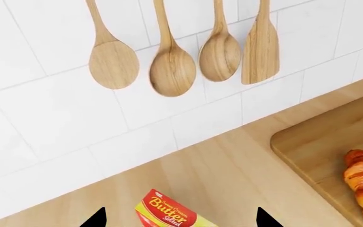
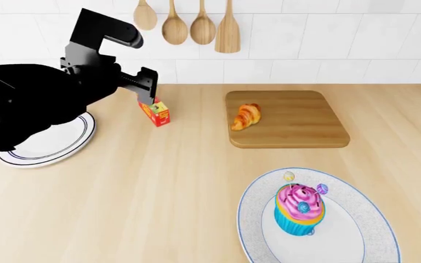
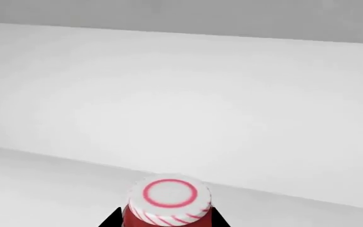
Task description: From the different types of pastries on the counter, select a croissant and place it on the cutting board. Then retrieve a jar of jam from the cabinet and place it alongside the croissant on the cutting board.
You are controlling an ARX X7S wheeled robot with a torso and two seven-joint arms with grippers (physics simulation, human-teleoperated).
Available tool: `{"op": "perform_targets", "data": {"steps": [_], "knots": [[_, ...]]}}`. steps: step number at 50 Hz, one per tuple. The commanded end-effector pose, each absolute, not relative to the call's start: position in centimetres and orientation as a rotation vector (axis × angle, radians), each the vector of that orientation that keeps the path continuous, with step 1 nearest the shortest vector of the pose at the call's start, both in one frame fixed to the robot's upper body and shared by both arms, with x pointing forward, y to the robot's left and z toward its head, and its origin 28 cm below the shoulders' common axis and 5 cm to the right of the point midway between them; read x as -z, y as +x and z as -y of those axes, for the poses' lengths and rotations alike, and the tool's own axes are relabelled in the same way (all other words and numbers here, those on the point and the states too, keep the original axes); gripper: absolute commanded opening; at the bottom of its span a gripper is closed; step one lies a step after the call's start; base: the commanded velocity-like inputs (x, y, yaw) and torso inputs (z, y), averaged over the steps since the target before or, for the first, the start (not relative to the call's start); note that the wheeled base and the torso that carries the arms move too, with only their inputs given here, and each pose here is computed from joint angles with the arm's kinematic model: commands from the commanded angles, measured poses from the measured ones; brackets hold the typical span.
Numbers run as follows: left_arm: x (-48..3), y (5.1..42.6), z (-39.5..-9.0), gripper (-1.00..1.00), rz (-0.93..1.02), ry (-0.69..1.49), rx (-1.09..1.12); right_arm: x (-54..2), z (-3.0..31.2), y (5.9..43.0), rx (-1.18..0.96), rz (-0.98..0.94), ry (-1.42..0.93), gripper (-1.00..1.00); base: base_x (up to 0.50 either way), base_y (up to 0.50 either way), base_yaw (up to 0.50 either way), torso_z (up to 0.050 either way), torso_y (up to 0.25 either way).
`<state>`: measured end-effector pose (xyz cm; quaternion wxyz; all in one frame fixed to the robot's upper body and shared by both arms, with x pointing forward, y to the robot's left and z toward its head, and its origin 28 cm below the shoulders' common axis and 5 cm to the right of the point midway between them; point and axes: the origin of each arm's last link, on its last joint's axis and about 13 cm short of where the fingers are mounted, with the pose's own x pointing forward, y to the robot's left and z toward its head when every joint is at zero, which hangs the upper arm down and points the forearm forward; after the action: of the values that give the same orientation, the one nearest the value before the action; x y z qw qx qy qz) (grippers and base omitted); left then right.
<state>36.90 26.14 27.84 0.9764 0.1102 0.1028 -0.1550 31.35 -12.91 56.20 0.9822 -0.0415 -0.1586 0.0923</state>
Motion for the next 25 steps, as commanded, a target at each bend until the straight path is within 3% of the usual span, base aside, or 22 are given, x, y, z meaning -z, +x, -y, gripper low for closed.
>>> {"op": "perform_targets", "data": {"steps": [1, 25], "knots": [[-28.0, 36.8, -26.1, 1.00, -0.203, 0.220, 0.313, -58.2, 13.5, 30.0, -0.180, 0.498, -0.108, -1.00, 0.00, 0.00, 0.00, 0.000, 0.000], [-28.9, 36.0, -26.5, 1.00, -0.180, 0.216, 0.303, -59.9, 12.4, 27.0, -0.511, 0.612, 0.027, -1.00, 0.00, 0.00, 0.00, 0.000, 0.000]]}}
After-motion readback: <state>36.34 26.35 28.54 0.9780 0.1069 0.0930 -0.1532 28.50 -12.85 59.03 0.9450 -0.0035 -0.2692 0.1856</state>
